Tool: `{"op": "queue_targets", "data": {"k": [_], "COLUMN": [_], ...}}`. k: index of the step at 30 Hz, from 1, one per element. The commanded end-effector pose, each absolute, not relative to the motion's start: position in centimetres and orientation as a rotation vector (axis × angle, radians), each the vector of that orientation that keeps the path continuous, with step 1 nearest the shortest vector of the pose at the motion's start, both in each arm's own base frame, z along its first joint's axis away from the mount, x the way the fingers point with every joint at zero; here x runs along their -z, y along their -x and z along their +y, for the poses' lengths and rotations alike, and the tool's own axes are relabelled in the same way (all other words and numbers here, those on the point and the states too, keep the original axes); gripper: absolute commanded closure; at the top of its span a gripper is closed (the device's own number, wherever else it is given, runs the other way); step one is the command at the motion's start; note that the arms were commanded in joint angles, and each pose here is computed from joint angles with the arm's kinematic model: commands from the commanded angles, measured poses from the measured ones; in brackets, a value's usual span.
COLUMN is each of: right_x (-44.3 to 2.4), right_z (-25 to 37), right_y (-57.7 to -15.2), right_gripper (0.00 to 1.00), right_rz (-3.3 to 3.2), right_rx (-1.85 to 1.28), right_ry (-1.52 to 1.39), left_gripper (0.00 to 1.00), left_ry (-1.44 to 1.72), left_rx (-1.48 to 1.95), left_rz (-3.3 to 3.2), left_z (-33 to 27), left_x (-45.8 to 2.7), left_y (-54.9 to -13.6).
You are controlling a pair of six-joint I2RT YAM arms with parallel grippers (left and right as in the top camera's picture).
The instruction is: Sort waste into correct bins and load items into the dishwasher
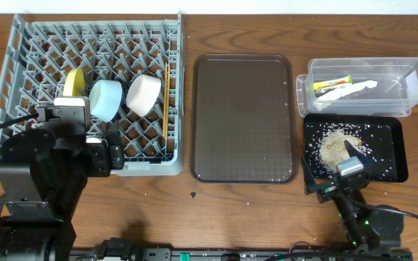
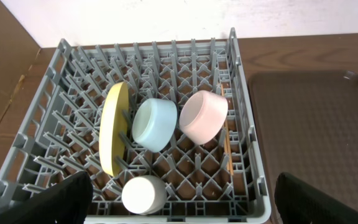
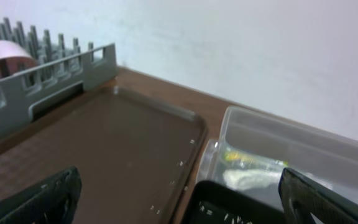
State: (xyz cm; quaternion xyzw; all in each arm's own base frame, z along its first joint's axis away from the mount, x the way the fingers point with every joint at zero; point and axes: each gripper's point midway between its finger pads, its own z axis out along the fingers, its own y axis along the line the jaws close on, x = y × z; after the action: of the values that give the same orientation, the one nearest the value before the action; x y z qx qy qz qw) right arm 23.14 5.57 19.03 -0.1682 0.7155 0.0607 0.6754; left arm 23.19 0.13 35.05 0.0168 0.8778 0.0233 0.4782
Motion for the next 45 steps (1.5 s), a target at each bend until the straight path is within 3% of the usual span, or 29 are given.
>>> {"op": "queue_targets", "data": {"k": [1, 36, 45], "right_x": [-18.1, -16.3, -16.3], "right_z": [5.2, 5.2, 5.2], "right_y": [-23.5, -23.9, -23.9], "right_gripper": [0.01, 0.01, 0.01], "right_rz": [1.556, 1.577, 1.577], "right_rx": [-0.101, -0.104, -0.104], "right_ry": [0.375, 0.375, 0.375], "left_gripper": [0.07, 0.06, 0.06], "left_ry": [-0.036, -0.045, 0.034], "left_rx": [-0.036, -0.085, -0.043], "left_rz": [2.130, 2.104, 1.895], "left_z": [-0.1, 0.5, 0.5], "left_x": [-35.6, -35.6, -31.8], "left_y": [-23.2, -22.3, -23.5]}}
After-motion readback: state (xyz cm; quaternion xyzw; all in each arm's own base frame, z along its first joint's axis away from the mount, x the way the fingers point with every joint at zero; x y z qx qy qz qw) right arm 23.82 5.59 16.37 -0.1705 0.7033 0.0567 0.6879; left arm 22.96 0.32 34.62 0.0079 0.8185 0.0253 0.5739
